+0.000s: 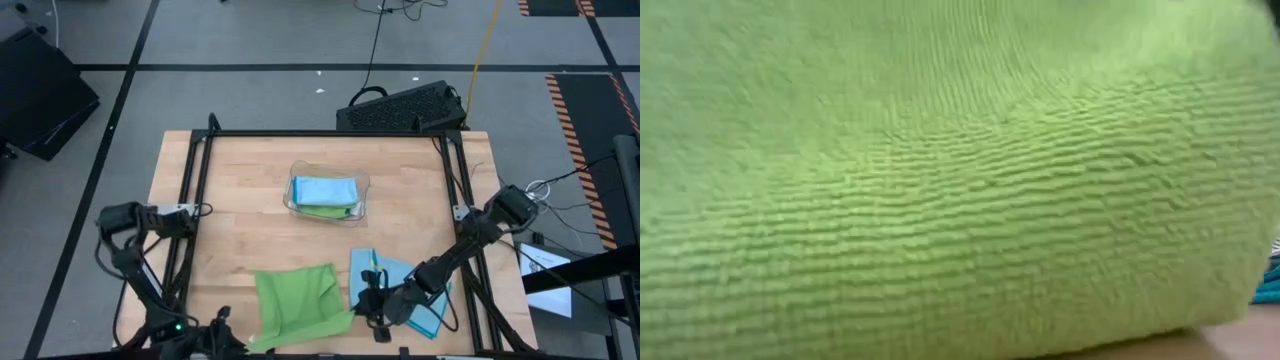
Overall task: Fold microfiber towels
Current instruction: Fold the green microfiber cloth
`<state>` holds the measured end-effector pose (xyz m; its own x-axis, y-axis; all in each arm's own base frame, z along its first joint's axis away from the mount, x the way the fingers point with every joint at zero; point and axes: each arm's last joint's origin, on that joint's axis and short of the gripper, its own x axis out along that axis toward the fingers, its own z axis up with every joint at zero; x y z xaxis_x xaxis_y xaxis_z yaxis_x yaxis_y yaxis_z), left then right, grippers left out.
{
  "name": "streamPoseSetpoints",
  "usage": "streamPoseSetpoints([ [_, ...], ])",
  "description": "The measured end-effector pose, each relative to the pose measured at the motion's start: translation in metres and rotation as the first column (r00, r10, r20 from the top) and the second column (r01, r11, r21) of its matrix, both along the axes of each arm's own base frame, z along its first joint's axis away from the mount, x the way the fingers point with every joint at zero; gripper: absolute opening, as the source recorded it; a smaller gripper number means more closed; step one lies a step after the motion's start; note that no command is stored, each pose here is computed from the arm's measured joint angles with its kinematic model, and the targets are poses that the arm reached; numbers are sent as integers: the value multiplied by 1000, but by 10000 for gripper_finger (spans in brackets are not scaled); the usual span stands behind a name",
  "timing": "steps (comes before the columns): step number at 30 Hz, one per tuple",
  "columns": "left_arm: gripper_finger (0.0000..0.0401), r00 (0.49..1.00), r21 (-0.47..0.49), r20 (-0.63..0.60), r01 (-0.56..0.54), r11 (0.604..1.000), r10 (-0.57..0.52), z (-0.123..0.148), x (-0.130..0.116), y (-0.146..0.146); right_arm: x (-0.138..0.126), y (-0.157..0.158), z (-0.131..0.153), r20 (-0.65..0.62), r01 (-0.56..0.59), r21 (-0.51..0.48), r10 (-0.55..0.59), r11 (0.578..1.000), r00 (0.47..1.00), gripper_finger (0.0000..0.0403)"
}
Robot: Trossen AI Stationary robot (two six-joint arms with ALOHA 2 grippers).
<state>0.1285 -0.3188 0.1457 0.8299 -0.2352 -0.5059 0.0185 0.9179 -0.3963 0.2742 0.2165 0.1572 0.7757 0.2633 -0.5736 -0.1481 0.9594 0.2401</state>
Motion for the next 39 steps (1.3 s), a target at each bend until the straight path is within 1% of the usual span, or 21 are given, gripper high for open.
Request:
streamPoseSetpoints([
  [4, 7, 999, 29, 5, -44, 999, 44, -12, 4, 1, 10, -18, -2, 3, 99, -65, -99, 993, 995, 0],
  [6, 4, 997, 58, 14, -72, 996, 71, -14, 6, 4, 17, -28, -2, 8, 117, -88, -117, 989, 993, 0],
  [10, 10, 983, 133, -5, -181, 975, 183, -18, 11, 20, 32, -53, -2, 25, 154, -145, -152, 977, 988, 0],
  [13, 6, 945, 218, -62, -301, 928, 321, -21, 14, 45, 47, -84, -1, 53, 200, -215, -193, 956, 980, 0],
  [16, 5, 881, 321, -73, -423, 847, 468, -10, 13, 76, 61, -120, 8, 107, 267, -246, -248, 932, 963, 0],
  [18, 7, 850, 371, -20, -482, 794, 526, 10, 10, 96, 67, -145, 22, 161, 288, -245, -254, 926, 954, 0],
  [20, 7, 841, 401, 73, -517, 756, 536, 38, 8, 114, 70, -168, 45, 238, 311, -217, -258, 925, 936, 0],
  [23, 3, 840, 390, 212, -542, 745, 500, 92, 0, 138, 66, -195, 95, 401, 335, -155, -251, 929, 881, 0],
  [25, 5, 837, 401, 301, -545, 736, 456, 130, -8, 157, 60, -207, 133, 524, 319, -147, -200, 936, 828, 0],
  [26, 5, 827, 406, 352, -556, 726, 437, 148, -12, 168, 56, -213, 152, 584, 311, -150, -170, 938, 794, 0],
  [27, 4, 809, 400, 409, -575, 714, 422, 166, -18, 179, 52, -221, 171, 644, 317, -144, -155, 937, 749, 0],
  [28, 3, 779, 373, 465, -604, 705, 421, 182, -23, 191, 46, -227, 192, 697, 327, -130, -148, 936, 701, 0],
  [29, 3, 746, 328, 505, -631, 703, 434, 196, -28, 201, 41, -232, 209, 731, 334, -113, -150, 936, 666, 0],
  [30, 3, 723, 278, 520, -647, 710, 455, 206, -32, 209, 35, -236, 224, 751, 320, -85, -151, 944, 643, 0],
  [31, 4, 721, 249, 513, -644, 723, 466, 213, -34, 213, 29, -237, 232, 752, 282, -64, -140, 957, 644, 0],
  [32, 5, 744, 238, 483, -619, 749, 462, 218, -35, 213, 25, -234, 234, 734, 208, -51, -105, 977, 671, 0],
  [33, 6, 785, 243, 442, -571, 784, 434, 218, -33, 209, 21, -227, 233, 706, 114, -50, -46, 992, 707, 0],
  [35, 4, 880, 283, 352, -425, 860, 319, 208, -28, 195, 17, -212, 218, 609, -55, -41, 68, 998, 790, 0],
  [36, 3, 915, 286, 311, -348, 893, 257, 201, -26, 187, 15, -204, 207, 551, -104, -33, 105, 994, 828, 0],
  [37, 3, 943, 276, 269, -272, 922, 197, 193, -25, 178, 13, -196, 194, 495, -134, -25, 129, 991, 859, 0],
  [39, 5, 970, 246, 210, -174, 954, 123, 175, -22, 163, 10, -184, 171, 419, -153, 1, 138, 988, 897, 0],
])
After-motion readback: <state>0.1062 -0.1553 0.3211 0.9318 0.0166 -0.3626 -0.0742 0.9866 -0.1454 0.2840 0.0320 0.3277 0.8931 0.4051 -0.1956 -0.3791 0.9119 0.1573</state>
